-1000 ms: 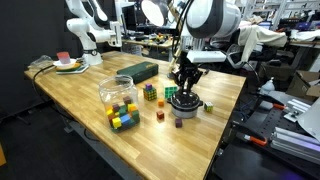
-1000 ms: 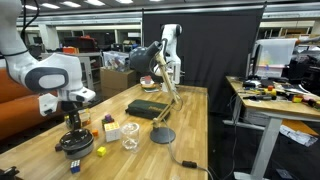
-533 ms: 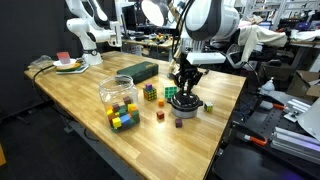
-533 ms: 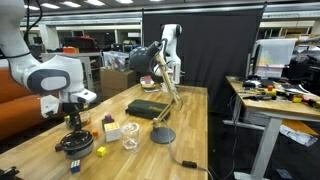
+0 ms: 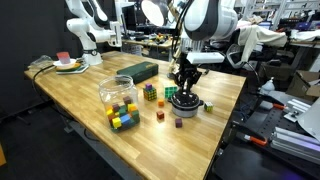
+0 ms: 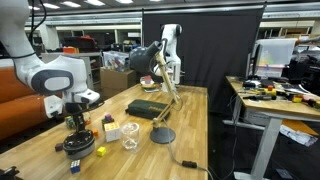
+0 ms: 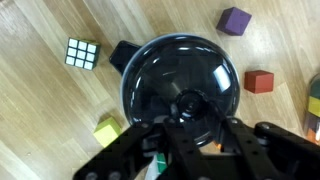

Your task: Pick up the lid and close the bowl

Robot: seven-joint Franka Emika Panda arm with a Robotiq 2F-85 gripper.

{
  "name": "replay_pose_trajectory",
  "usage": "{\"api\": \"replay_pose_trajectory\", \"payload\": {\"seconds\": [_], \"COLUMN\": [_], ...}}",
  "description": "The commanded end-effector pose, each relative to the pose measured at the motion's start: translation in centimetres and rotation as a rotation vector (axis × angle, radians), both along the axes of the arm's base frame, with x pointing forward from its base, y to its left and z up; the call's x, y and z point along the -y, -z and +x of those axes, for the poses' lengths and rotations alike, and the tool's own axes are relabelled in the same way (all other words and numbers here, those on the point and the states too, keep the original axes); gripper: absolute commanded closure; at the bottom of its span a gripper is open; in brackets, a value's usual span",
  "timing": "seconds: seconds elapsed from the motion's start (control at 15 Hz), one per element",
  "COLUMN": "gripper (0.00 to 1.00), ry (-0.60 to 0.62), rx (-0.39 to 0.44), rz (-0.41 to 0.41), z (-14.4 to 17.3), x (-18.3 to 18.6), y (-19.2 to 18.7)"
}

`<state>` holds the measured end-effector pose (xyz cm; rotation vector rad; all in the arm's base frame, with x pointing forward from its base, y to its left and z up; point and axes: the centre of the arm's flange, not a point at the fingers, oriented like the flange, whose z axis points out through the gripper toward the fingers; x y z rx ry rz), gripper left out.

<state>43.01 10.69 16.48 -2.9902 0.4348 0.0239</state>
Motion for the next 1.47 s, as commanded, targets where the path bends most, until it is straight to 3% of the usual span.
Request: {"api": "replay_pose_trajectory", "payload": {"seconds": [0.0,0.4,1.4], "gripper": [0.4,0.0,0.0], "ry": [-0.027,-0.036,-0.046], "rx": [0.002,-0.009,-0.021], "rz": [0.039,0.077,0.078], "z": [0.59,0.62,0.37], "x": [-0.12,-0.33,0.23], "y": [0.48,0.79,0.47]}}
